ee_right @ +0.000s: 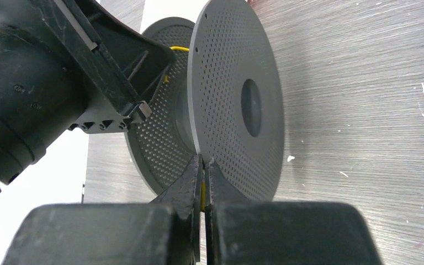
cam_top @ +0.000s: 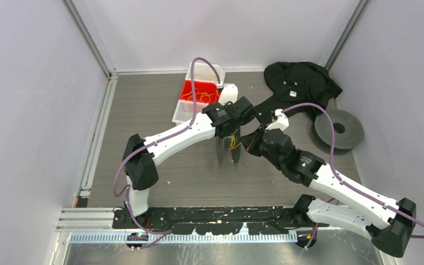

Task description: Wrap the cables

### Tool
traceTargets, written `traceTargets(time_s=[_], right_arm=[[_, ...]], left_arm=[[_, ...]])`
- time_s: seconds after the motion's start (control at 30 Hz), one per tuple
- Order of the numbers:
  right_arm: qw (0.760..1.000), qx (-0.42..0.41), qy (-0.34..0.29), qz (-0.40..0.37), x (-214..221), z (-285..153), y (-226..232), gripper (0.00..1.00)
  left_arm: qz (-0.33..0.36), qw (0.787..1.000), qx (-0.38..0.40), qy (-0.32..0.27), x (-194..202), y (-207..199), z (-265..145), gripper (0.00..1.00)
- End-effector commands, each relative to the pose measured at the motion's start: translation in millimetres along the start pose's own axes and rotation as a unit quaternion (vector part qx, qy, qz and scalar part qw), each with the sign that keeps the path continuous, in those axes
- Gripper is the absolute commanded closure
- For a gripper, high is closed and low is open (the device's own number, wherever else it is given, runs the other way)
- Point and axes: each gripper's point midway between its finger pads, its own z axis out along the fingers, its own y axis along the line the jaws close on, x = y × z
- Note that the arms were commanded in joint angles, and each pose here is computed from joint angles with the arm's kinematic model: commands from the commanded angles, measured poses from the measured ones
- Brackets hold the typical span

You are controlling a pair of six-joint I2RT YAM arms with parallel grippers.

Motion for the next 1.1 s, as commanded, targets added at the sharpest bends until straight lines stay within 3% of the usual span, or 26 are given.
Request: traceTargets(time_s=[0.0, 0.23, 0.57, 0.6, 0.83, 0.93, 1.07], right_arm=[[0.995, -0.003, -0.083, 0.054, -39.8, 3.3, 15.4, 0.99], [0.991, 0.035, -0.103, 0.076, -32.2, 0.4, -18.3, 1.0], [0.987, 0.045, -0.115, 0.102, -18.8, 4.3, -42.8, 0.99], [0.987, 0.046, -0.116, 0.104, -17.5, 4.0, -45.7, 0.99], [0.98, 0.065, -0.134, 0.133, -8.7, -0.3, -73.5, 0.99], [0.979, 0.072, -0.134, 0.133, -1.5, 1.3, -84.6, 1.0], [0.978, 0.089, -0.141, 0.124, 2.7, 4.2, -97.1, 1.0]], left_arm=[[0.092, 0.993, -0.005, -0.073, -27.5, -13.3, -26.2, 1.0], [0.168, 0.982, 0.024, -0.08, -25.5, -28.0, -25.3, 1.0], [0.216, 0.973, 0.076, -0.02, -2.6, -50.6, -23.4, 1.0], [0.216, 0.973, 0.085, -0.013, 0.5, -53.6, -23.8, 0.97], [0.2, 0.97, 0.138, 0.016, 13.2, -70.7, -30.2, 0.57], [0.19, 0.969, 0.158, 0.025, 16.8, -78.4, -33.0, 0.51], [0.174, 0.967, 0.184, 0.035, 19.0, -88.3, -38.4, 0.49]])
